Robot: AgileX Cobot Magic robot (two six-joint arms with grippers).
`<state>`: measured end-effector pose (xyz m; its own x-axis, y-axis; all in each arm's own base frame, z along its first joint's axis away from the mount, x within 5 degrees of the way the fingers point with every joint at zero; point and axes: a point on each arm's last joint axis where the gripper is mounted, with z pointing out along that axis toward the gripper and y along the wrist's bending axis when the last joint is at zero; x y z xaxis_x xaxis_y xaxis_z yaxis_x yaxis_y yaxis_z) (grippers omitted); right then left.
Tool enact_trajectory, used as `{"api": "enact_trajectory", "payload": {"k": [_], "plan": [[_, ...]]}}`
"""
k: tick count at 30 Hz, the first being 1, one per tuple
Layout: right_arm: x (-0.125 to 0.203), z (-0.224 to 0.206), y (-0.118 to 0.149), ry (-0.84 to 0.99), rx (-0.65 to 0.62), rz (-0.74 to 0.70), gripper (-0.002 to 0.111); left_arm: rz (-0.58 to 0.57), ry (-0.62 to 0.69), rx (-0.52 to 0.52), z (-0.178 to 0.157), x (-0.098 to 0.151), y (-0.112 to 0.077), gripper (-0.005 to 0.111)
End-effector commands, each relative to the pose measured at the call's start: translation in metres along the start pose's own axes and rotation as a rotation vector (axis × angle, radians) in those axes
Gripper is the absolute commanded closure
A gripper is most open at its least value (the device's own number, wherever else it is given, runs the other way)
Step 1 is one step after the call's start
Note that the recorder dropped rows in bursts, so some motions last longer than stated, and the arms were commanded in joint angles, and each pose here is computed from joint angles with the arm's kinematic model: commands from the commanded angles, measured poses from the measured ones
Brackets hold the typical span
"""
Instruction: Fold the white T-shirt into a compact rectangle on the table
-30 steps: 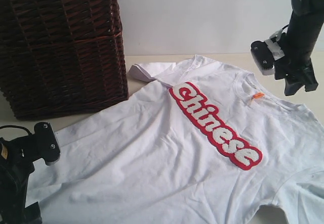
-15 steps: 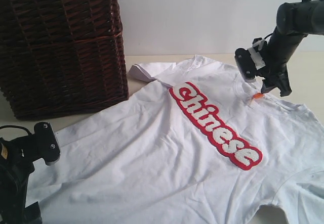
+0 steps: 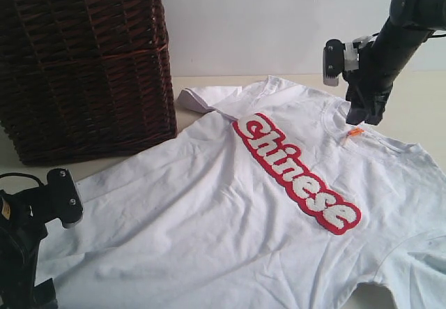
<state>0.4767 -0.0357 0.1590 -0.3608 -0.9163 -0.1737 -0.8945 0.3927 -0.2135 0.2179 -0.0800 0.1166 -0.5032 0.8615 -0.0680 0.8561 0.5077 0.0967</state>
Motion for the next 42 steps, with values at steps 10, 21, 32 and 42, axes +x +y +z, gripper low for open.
{"api": "enact_trajectory", "payload": {"k": [10,21,32,42], "plan": [[-0.009,-0.020,0.011,-0.041,-0.124,0.515,0.058,0.055,0.003,-0.023,0.010,0.002,0.002,0.002],[-0.007,-0.015,0.012,-0.018,-0.142,0.588,0.092,0.055,0.003,-0.023,0.010,0.002,0.002,0.002],[0.008,0.006,-0.010,0.043,0.140,0.840,0.096,0.056,0.001,-0.025,0.010,0.002,0.002,0.002],[0.003,-0.003,-0.013,-0.023,0.149,0.868,0.108,0.056,0.001,-0.025,0.010,0.002,0.002,0.002]]}}
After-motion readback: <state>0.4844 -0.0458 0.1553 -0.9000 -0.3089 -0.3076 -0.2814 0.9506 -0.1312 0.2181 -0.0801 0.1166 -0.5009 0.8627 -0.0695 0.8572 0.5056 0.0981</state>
